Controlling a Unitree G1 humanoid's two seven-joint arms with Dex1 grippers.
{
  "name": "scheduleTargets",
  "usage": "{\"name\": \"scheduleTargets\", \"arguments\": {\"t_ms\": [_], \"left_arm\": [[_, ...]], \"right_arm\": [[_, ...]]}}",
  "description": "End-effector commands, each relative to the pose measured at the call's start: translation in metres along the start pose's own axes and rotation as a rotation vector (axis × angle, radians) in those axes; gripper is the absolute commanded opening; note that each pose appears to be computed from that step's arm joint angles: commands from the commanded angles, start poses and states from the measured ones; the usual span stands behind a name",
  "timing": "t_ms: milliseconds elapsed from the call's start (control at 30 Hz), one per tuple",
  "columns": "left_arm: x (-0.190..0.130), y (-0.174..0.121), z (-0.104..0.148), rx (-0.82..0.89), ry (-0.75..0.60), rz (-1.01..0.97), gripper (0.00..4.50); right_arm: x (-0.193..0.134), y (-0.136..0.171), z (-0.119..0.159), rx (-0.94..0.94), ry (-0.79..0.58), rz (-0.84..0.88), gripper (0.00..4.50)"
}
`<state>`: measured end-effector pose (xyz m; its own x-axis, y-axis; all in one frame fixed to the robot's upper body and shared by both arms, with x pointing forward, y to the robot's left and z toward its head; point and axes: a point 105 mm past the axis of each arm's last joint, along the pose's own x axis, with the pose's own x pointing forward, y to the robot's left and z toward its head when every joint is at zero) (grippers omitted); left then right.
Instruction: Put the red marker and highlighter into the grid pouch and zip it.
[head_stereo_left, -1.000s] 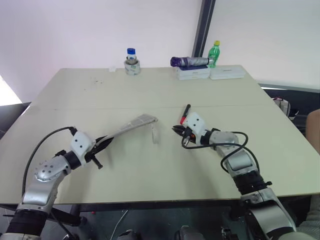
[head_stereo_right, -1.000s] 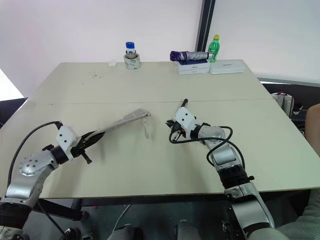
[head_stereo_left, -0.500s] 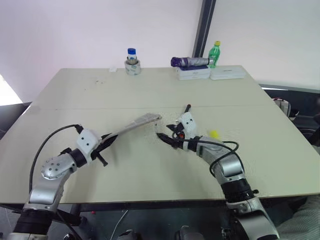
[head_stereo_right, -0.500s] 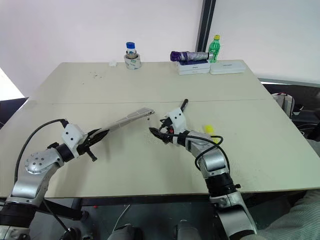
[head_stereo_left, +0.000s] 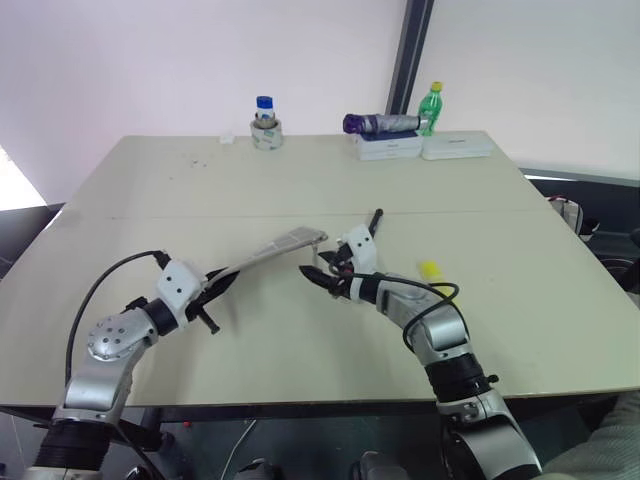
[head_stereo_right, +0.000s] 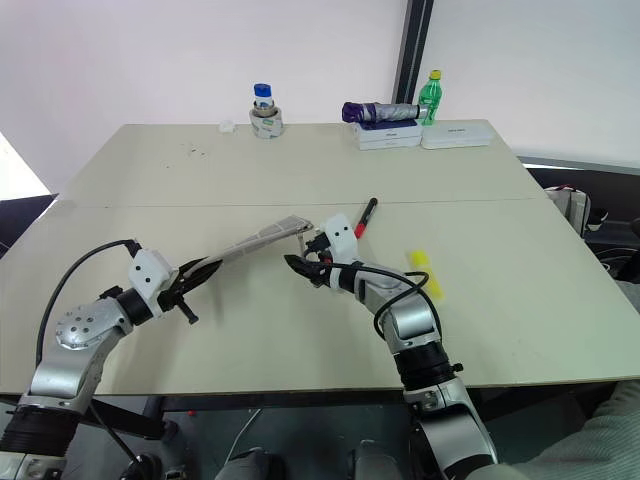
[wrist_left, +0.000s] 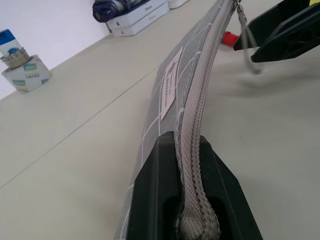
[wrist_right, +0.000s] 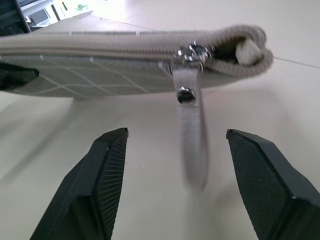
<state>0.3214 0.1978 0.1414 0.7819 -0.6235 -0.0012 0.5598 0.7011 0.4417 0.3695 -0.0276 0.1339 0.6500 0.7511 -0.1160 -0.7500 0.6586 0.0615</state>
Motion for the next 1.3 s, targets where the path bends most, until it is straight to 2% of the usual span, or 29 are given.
{"name": "scheduleTargets", "arguments": {"t_ms": [33, 67, 100, 133, 467, 567, 767, 900, 1033, 1233, 1300], "left_arm": [[-0.001, 0.007, 0.013, 0.054, -0.042, 0.022, 0.0], [-0.001, 0.006, 0.013, 0.061, -0.039, 0.021, 0.0], [0.0, 0.006, 0.013, 0.066, -0.038, 0.019, 0.0], [0.0, 0.006, 0.013, 0.067, -0.037, 0.02, 0.0], [0.003, 0.008, 0.014, 0.068, -0.053, 0.032, 0.0], [0.002, 0.012, 0.017, 0.054, -0.066, 0.05, 0.0], [0.0, 0.013, 0.023, 0.048, -0.082, 0.039, 0.0], [0.002, 0.01, 0.024, 0.033, -0.095, 0.014, 0.0], [0.004, 0.007, 0.025, 0.041, -0.098, -0.006, 0.0], [0.005, 0.006, 0.026, 0.056, -0.095, -0.015, 0.0], [0.005, 0.006, 0.025, 0.059, -0.092, -0.012, 0.0]], "right_arm": [[0.002, 0.004, 0.014, -0.021, -0.048, 0.009, 1.41], [0.001, 0.003, 0.014, -0.027, -0.047, 0.008, 1.0], [-0.001, 0.002, 0.015, -0.029, -0.047, 0.008, 0.38], [-0.002, 0.002, 0.015, -0.032, -0.046, 0.009, 0.06], [-0.004, -0.003, 0.011, -0.105, -0.03, -0.017, 0.06], [-0.012, -0.01, 0.007, -0.106, -0.024, -0.028, 0.91], [-0.02, -0.018, 0.005, -0.094, -0.026, -0.047, 3.9], [-0.007, -0.009, 0.012, -0.086, -0.068, -0.029, 3.9], [0.007, 0.0, 0.022, 0.024, -0.126, 0.001, 3.9], [0.013, 0.002, 0.024, 0.024, -0.127, 0.01, 3.9], [0.011, 0.001, 0.02, 0.016, -0.112, 0.013, 3.38]]}}
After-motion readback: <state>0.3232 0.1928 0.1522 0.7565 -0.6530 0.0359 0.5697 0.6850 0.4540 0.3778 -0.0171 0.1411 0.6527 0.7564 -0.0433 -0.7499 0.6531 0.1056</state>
